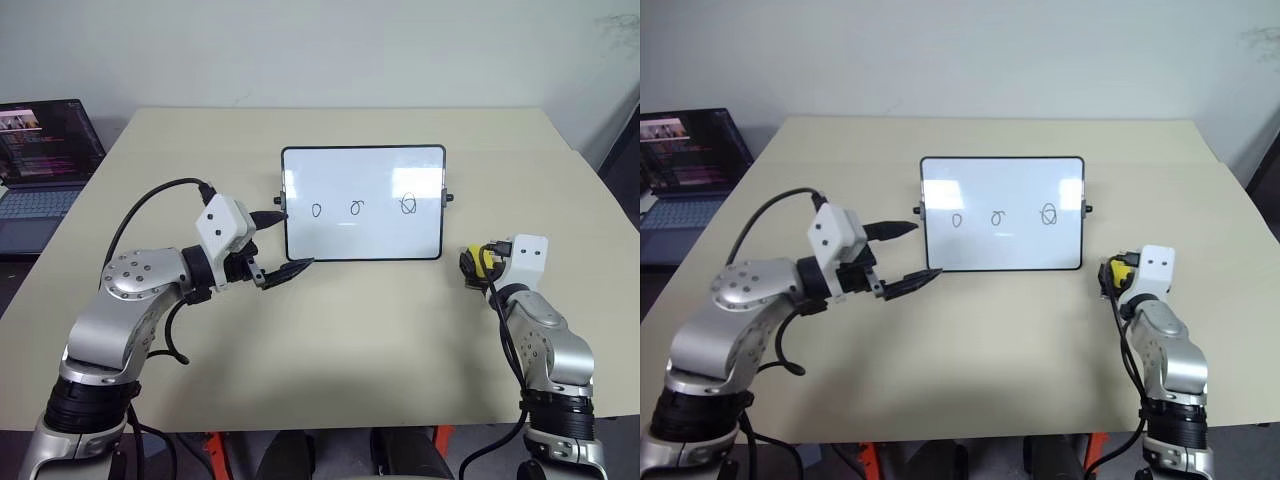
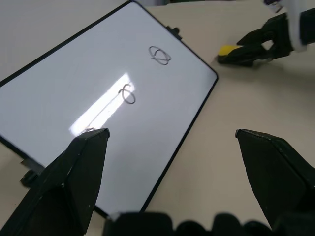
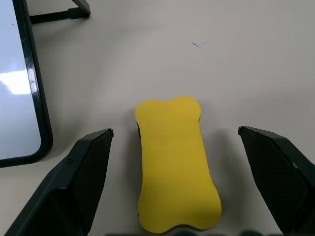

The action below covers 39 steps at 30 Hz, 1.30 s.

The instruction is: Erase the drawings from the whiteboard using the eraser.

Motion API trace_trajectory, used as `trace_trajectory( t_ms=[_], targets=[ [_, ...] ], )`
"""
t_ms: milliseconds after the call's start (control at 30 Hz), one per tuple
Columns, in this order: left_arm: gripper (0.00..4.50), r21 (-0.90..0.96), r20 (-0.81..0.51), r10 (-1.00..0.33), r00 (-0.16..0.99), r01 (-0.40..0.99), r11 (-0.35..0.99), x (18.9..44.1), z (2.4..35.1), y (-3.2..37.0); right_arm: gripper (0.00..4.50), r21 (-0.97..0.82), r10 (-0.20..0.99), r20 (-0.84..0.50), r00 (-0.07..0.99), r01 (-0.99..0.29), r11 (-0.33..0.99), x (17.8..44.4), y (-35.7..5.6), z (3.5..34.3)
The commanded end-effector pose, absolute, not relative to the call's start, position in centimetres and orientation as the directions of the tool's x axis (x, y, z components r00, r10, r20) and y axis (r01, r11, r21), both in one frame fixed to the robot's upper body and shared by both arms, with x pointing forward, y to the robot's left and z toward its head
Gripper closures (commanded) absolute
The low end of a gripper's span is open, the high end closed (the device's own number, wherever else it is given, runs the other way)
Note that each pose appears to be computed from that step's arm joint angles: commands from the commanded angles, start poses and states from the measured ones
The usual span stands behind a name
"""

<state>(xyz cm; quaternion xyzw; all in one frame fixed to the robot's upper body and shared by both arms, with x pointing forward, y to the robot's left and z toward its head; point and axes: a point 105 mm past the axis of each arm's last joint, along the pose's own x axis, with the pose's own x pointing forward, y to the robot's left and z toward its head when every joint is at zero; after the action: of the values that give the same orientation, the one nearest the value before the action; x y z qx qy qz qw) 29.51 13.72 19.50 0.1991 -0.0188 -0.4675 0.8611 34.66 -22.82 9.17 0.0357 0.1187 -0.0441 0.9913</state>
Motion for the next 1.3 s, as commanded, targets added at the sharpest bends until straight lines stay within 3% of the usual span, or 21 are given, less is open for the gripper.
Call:
trace_trajectory(
  t_ms=[33, 867, 967, 1200, 1300],
  targets=[
    [0.00, 0.373, -0.128, -0.836, 0.533, 0.807, 0.457, 28.62, 20.98, 13.83, 0.04, 0.063, -0.089, -0.204, 0.975, 0.104, 0.993, 34.99, -23.15, 10.22],
    [0.00, 0.363, -0.127, -0.840, 0.527, 0.813, 0.455, 28.58, 21.63, 14.34, 0.04, 0.084, -0.067, -0.213, 0.975, 0.087, 0.993, 35.37, -22.37, 9.99],
    [0.00, 0.366, -0.129, -0.839, 0.528, 0.812, 0.455, 28.60, 21.63, 14.37, 0.63, 0.087, -0.064, -0.215, 0.975, 0.084, 0.993, 35.35, -22.25, 9.88],
    [0.00, 0.375, -0.132, -0.838, 0.530, 0.809, 0.453, 28.74, 21.69, 14.40, 3.13, 0.089, -0.064, -0.212, 0.975, 0.084, 0.993, 35.43, -22.22, 9.93],
    [0.00, 0.375, -0.131, -0.838, 0.529, 0.809, 0.452, 28.78, 21.71, 14.35, 3.27, 0.089, -0.063, -0.211, 0.975, 0.084, 0.993, 35.45, -22.23, 9.96]
  ],
)
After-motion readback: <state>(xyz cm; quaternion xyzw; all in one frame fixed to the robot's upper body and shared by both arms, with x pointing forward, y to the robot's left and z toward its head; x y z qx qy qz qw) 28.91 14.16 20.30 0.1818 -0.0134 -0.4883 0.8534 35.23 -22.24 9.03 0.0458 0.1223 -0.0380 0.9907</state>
